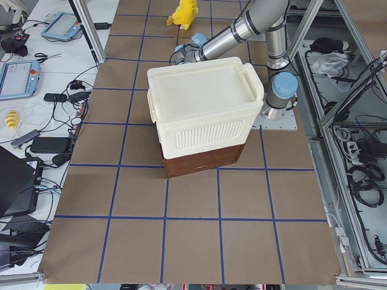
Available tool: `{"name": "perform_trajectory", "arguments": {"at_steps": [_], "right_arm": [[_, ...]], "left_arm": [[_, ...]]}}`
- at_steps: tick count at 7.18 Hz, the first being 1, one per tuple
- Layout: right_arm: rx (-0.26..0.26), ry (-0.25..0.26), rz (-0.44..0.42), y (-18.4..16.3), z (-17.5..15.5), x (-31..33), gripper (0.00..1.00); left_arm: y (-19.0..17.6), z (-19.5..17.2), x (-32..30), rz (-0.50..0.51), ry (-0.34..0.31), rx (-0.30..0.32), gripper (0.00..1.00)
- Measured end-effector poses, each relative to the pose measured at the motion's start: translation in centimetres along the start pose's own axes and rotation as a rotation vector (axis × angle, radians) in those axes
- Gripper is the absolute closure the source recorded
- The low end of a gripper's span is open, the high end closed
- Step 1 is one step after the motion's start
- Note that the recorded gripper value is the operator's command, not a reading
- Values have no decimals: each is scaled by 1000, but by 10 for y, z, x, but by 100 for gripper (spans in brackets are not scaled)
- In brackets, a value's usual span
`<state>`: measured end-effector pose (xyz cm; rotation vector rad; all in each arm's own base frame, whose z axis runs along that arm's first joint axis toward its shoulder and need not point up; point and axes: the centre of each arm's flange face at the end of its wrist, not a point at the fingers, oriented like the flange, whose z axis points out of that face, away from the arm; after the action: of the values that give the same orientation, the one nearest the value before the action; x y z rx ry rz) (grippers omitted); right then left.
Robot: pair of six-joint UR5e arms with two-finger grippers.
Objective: Pull drawer sideways
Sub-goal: 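Lower the left gripper onto the white handle and close on it, then pull the handle with the left gripper, sliding the drawer outward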
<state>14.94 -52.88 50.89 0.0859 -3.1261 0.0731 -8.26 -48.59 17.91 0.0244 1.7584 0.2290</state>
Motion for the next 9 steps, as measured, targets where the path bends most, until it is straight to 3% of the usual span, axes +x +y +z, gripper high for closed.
{"name": "perform_trajectory", "arguments": {"at_steps": [3, 9], "right_arm": [[0, 0, 0, 0, 0, 0, 0], [0, 0, -1, 0, 0, 0, 0]], "left_arm": [[0, 0, -1, 4, 2, -3, 88], [3, -5, -1, 18, -2, 4, 88]]}}
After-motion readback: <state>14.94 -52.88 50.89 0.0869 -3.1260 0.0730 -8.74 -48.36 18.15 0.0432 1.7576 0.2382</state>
